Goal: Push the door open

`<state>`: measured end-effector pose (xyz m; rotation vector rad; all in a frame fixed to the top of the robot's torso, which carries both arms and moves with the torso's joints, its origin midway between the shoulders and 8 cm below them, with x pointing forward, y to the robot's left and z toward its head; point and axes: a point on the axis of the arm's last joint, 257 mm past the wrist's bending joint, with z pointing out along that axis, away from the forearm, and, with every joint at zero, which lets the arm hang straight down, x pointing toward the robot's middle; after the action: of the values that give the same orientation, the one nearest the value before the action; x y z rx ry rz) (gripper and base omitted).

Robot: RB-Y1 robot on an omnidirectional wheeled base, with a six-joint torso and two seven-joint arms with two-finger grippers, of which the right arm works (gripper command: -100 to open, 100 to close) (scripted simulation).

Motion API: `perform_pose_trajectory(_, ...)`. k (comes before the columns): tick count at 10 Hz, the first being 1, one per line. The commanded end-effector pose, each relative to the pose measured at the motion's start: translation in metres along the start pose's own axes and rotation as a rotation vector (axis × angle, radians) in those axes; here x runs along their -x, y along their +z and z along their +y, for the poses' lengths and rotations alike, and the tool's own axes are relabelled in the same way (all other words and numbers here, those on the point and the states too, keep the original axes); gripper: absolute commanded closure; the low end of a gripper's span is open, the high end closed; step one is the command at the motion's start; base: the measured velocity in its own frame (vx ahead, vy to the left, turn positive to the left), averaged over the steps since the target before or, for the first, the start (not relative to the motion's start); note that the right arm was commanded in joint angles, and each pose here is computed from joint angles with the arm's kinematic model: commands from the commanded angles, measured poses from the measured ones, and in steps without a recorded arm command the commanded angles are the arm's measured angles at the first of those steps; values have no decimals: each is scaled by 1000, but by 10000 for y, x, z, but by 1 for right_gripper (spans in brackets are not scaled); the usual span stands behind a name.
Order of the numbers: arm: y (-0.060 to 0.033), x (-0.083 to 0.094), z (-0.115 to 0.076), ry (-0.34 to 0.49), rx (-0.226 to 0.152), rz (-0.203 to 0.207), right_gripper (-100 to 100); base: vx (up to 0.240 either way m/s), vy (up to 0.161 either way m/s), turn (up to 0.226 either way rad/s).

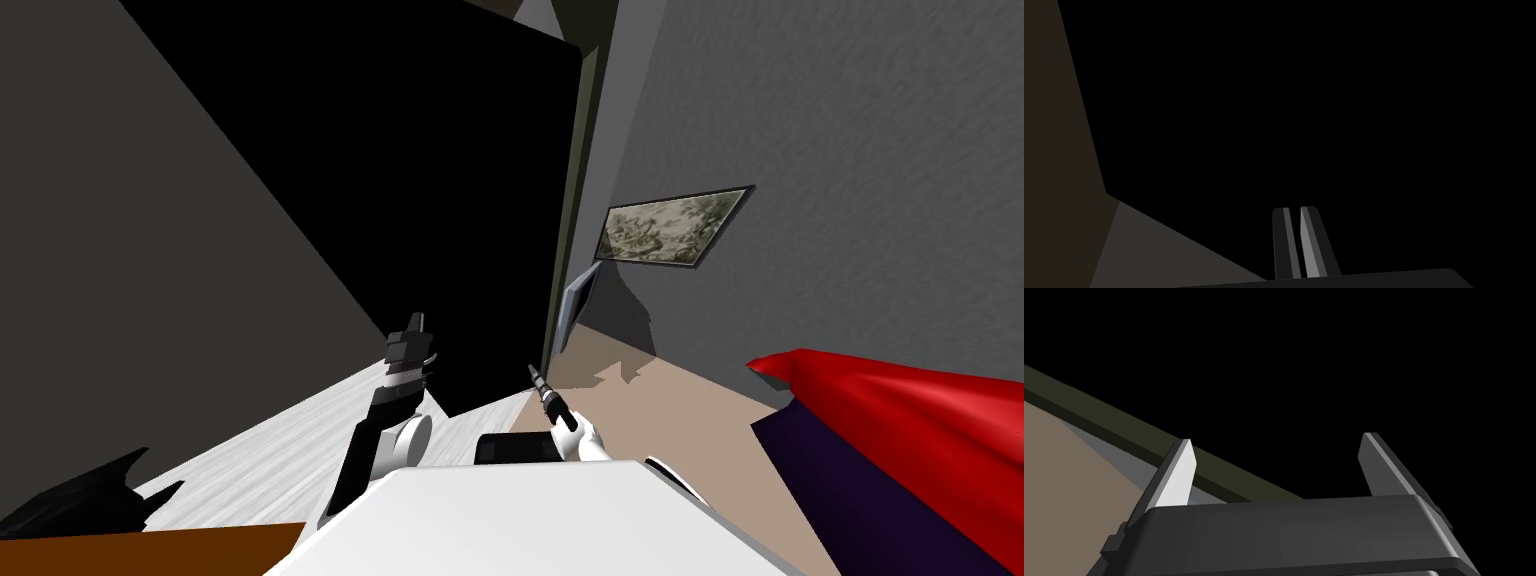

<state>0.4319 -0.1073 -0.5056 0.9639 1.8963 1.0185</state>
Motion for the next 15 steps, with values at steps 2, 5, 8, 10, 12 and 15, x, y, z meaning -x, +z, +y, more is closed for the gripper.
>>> perform_pose_trajectory(2, -15, 90, -145, -17, -46, -15, -100, 85, -12, -11)
perform_pose_trajectory(5, -70, 249, -405, -42, -126, -38, -100, 72, 1, -17)
perform_pose_trajectory(8, -93, 299, -490, -50, -152, -44, -100, 54, -2, -7)
perform_pose_trajectory(10, -146, 396, -662, -64, -206, -55, -100, 53, -1, -19)
perform_pose_trajectory(12, -214, 493, -852, -78, -266, -63, -100, 87, 11, -19)
perform_pose_trajectory(15, -292, 581, -1038, -90, -326, -68, -100, 81, 13, -15)
